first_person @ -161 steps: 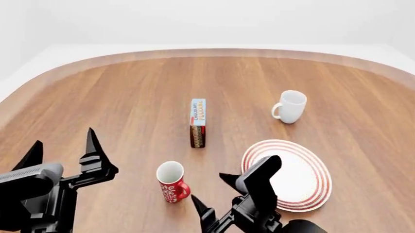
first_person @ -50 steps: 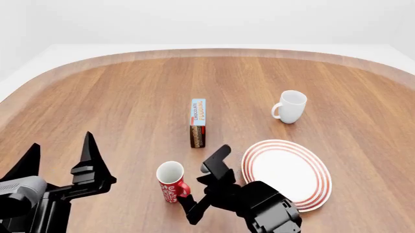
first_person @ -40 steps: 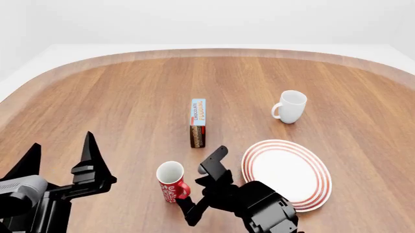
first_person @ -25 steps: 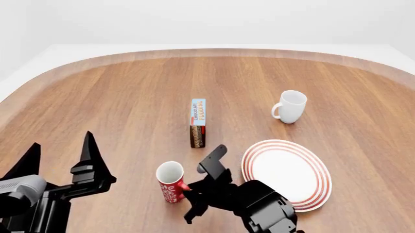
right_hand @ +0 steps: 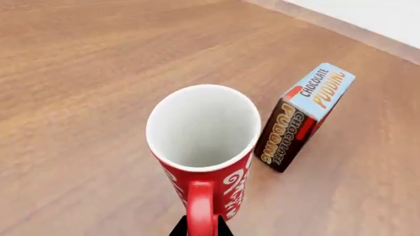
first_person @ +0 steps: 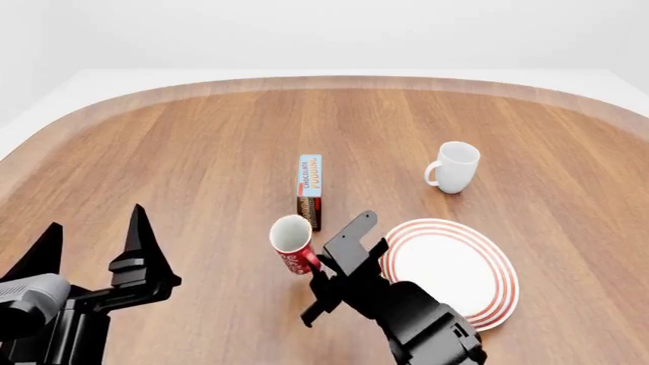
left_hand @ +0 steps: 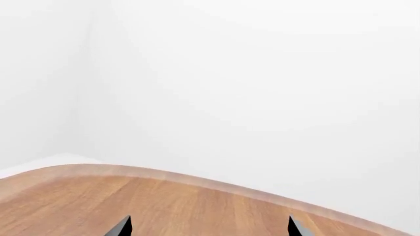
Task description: Pick up the red mug and put it on the plate
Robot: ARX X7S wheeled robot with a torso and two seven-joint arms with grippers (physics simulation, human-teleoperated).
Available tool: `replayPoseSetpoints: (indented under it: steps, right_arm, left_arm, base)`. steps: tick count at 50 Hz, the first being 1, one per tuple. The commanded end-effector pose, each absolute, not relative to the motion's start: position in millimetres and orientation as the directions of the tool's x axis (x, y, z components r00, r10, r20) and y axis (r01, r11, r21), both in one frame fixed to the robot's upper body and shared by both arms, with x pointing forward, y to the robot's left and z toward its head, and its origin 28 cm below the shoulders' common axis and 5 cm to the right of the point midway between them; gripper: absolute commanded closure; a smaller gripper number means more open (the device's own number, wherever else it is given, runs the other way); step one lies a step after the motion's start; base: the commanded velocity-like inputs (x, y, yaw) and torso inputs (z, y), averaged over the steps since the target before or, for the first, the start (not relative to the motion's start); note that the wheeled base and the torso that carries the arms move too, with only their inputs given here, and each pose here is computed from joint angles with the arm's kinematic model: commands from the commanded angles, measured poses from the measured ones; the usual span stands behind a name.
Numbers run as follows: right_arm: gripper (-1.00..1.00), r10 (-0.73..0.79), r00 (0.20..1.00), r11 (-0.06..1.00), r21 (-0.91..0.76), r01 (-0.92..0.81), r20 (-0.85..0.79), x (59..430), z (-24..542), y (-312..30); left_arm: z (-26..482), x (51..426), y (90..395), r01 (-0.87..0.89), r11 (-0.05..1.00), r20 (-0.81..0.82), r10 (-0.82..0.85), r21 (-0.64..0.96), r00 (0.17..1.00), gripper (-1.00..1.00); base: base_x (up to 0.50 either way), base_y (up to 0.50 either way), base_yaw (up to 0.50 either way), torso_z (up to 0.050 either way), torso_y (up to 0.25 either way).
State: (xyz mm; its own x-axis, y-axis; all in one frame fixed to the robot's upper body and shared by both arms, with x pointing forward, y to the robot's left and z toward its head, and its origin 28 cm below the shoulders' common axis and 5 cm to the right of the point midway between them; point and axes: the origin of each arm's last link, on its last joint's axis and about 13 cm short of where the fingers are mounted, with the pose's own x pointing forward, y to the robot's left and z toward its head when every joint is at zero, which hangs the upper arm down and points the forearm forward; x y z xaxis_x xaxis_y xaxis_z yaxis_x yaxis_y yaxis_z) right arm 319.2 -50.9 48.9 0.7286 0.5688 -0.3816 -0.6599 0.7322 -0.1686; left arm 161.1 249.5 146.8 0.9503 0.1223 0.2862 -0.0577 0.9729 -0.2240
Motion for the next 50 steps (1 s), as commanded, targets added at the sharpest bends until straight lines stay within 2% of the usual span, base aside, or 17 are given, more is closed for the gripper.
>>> replayPoseSetpoints:
  steps: [1,15,29,36,50]
  right_arm:
    - [1.00,0.520,0.818,0.769,-0.283,-0.573,-0.244,308,73,-57]
    - [1.00,0.409,0.907,0.880,-0.218,-0.422,-0.105,285,103,-91]
    - [1.00,0.315,0.949,0.949,-0.039,-0.314,0.004,253,124,-129]
    - [1.00,0.279,0.960,0.958,0.075,-0.278,0.009,236,118,-143]
    - [1.00,0.211,0.974,0.973,0.111,-0.202,-0.078,196,116,-162]
  left_arm:
    - [148,161,249,-0.055,0.973,0.289,0.121,-0.225,0.950,-1.00]
    - [149,160,249,-0.051,0.973,0.293,0.118,-0.226,0.949,-1.00]
    - [148,158,247,-0.037,0.975,0.295,0.102,-0.217,0.950,-1.00]
    - [149,158,248,-0.033,0.975,0.298,0.100,-0.220,0.949,-1.00]
    - [148,157,247,-0.033,0.975,0.298,0.099,-0.220,0.950,-1.00]
  base:
    - [0.00,0.00,0.00,0.000,0.000]
    - [0.00,0.00,0.00,0.000,0.001]
    - [0.00,0.00,0.00,0.000,0.000]
    - [0.00,0.00,0.00,0.000,0.000]
    - [0.00,0.00,0.00,0.000,0.000]
